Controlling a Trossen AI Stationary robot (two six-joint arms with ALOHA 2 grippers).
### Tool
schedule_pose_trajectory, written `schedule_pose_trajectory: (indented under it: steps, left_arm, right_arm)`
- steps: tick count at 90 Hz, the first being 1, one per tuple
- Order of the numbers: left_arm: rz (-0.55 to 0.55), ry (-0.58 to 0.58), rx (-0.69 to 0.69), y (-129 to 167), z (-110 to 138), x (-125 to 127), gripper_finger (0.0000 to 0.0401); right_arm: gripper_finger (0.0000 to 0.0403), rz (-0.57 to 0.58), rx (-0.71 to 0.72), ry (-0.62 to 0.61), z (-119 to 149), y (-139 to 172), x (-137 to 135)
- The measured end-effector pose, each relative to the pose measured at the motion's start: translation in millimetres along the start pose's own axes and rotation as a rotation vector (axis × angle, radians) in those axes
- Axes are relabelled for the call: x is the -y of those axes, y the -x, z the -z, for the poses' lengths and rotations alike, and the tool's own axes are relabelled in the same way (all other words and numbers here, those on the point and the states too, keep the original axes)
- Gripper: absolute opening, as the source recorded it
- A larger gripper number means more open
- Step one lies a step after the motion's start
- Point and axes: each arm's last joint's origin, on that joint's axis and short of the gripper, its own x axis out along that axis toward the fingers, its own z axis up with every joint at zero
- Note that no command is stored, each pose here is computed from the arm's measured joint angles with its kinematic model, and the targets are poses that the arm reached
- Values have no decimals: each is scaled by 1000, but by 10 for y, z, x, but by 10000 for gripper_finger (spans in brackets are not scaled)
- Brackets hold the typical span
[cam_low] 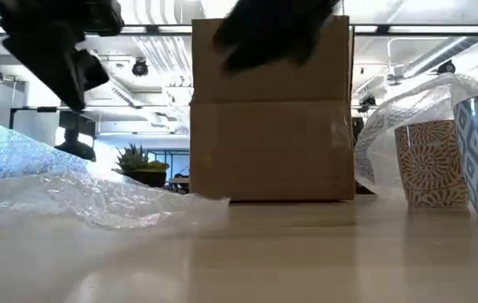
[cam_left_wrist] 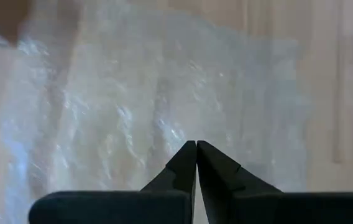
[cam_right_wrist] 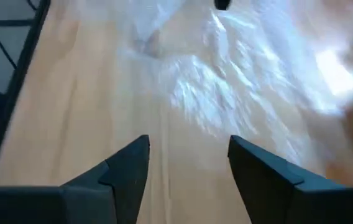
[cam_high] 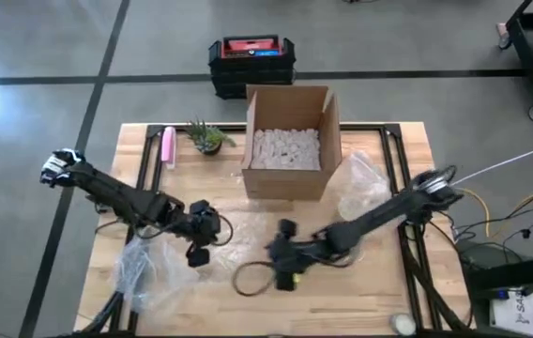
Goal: Wrap mug
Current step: Prepare the bubble wrap
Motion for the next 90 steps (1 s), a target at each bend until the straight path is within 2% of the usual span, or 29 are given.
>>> schedule_pose_trajectory:
  steps: [17,27,33,49,65,75,90]
  left_arm:
    - [2,12,-36,35,86,62,0]
    - [-8,19,-55,48,113,57,0]
    - [-13,20,-62,55,121,50,0]
    - [-19,19,-71,59,132,43,0]
    - [-28,18,-46,-5,132,51,0]
    - [1,24,-23,-137,175,57,0]
    - [125,62,-62,-375,299,62,0]
  right_arm:
    - [174,-1,-136,-19,146,-748,227]
    - [161,-34,-228,-26,187,-924,311]
    - [152,-55,-294,-25,165,-878,327]
    - [126,18,-605,20,290,-494,347]
    - [103,67,-818,54,376,-112,265]
    - [88,77,-864,82,403,9,213]
    - [68,72,-830,84,363,49,196]
